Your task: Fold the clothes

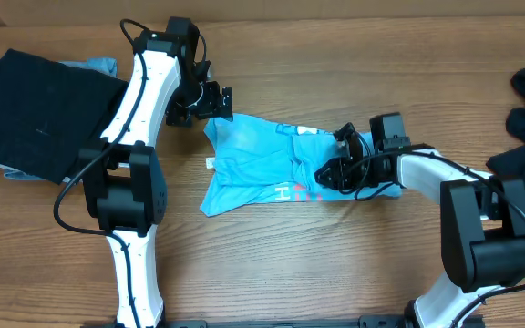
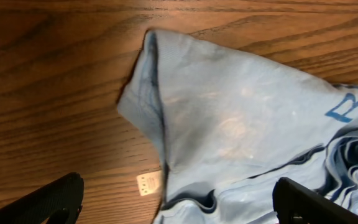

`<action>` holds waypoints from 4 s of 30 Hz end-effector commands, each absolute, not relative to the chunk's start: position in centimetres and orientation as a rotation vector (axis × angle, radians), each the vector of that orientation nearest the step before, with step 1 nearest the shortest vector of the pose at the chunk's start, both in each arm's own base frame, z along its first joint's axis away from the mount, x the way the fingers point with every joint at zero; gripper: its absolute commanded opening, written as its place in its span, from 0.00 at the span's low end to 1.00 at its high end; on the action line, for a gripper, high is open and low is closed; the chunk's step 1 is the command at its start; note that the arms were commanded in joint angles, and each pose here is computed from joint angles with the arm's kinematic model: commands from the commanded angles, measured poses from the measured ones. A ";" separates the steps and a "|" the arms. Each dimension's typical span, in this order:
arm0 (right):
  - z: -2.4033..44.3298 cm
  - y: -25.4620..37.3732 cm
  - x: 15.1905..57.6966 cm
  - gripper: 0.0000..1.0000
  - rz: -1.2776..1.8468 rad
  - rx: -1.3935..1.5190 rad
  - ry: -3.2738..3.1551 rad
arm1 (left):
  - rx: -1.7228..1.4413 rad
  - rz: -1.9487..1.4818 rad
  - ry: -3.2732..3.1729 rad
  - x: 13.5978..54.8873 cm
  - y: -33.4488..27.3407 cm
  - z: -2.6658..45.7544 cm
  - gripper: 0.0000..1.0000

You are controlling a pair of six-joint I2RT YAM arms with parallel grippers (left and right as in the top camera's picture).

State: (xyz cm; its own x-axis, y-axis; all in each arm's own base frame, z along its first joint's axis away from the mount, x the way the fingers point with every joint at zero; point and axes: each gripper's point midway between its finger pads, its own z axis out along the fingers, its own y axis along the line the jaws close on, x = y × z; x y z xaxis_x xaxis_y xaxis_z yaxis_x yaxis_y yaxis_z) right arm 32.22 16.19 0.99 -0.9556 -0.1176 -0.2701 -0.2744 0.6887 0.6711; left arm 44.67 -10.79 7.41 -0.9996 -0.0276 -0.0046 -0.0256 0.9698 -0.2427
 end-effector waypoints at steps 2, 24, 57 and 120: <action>1.2 16.8 31.0 0.29 1.197 -0.307 2.705 | -0.031 -0.402 3.096 45.0 -10.9 7.7 1.00; 5.1 18.8 37.0 0.38 1.070 -0.465 2.493 | -0.031 -0.402 3.096 45.0 -10.9 7.7 1.00; 16.0 -0.7 37.7 1.00 0.495 0.275 2.537 | 0.102 -0.598 2.973 47.0 -13.3 8.6 1.00; 16.0 -0.7 37.7 1.00 0.495 0.275 2.537 | 0.641 0.023 3.125 29.1 -10.7 1.8 0.36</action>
